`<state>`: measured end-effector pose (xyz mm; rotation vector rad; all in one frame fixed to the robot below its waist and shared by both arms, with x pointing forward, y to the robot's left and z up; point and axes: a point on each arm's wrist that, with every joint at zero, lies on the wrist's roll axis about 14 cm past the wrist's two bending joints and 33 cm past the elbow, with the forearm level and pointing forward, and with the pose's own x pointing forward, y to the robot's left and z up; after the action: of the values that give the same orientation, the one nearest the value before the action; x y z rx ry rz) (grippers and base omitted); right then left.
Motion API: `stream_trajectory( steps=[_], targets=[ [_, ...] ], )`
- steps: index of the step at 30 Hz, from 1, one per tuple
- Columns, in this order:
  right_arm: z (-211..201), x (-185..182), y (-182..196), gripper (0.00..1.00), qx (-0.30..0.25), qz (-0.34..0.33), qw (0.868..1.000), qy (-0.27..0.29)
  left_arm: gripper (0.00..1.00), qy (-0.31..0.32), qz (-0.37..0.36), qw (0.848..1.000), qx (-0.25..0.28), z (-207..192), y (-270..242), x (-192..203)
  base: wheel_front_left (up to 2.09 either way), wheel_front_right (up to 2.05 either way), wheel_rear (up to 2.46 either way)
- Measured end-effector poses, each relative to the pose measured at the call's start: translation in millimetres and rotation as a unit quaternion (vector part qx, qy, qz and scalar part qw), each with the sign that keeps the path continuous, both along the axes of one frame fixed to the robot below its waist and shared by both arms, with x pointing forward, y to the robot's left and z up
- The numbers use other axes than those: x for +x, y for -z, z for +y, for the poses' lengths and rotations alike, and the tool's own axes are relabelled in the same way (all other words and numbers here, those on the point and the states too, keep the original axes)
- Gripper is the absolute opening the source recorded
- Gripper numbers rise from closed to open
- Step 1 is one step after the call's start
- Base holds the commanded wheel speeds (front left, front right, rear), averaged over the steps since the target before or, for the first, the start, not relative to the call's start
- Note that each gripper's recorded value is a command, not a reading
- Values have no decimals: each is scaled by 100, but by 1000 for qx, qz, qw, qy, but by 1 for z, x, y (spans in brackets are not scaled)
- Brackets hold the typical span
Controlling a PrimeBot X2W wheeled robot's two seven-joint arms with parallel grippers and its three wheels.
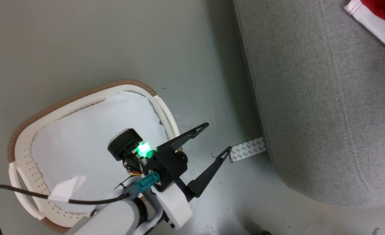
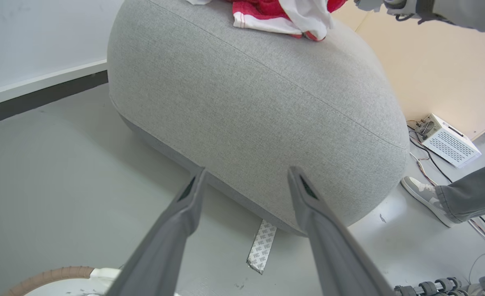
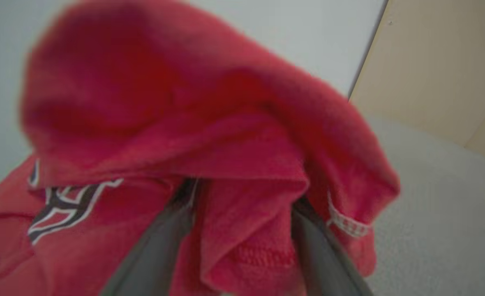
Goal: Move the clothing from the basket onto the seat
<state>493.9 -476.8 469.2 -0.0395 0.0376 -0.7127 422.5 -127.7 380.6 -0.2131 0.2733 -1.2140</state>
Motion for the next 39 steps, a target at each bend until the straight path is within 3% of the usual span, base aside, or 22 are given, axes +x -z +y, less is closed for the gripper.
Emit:
stream_trajectory(
  steps=[3,10,16,21,32,39],
  targets=[
    [7,-15,6,100,10,-9,1000,15,100,-7,-5,1000,-3,0,-6,2,0,0,0],
    [32,-50,7,100,-9,12,1000,-12,100,-28,-12,999,-22,-1,-29,1,0,0,0],
    [62,-75,-16,100,-41,7,997,-60,100,-114,-10,993,-31,23,-45,14,0,0,0],
    [96,-89,-38,100,-37,-32,993,-109,100,-186,-14,982,-26,55,-53,12,0,0,0],
    [180,-114,-75,100,-14,-109,969,-221,100,-345,-47,937,11,143,-75,-3,0,0,0],
    [229,-132,-62,100,7,-98,954,-284,100,-437,-62,897,9,198,-95,-29,0,0,0]
  ],
)
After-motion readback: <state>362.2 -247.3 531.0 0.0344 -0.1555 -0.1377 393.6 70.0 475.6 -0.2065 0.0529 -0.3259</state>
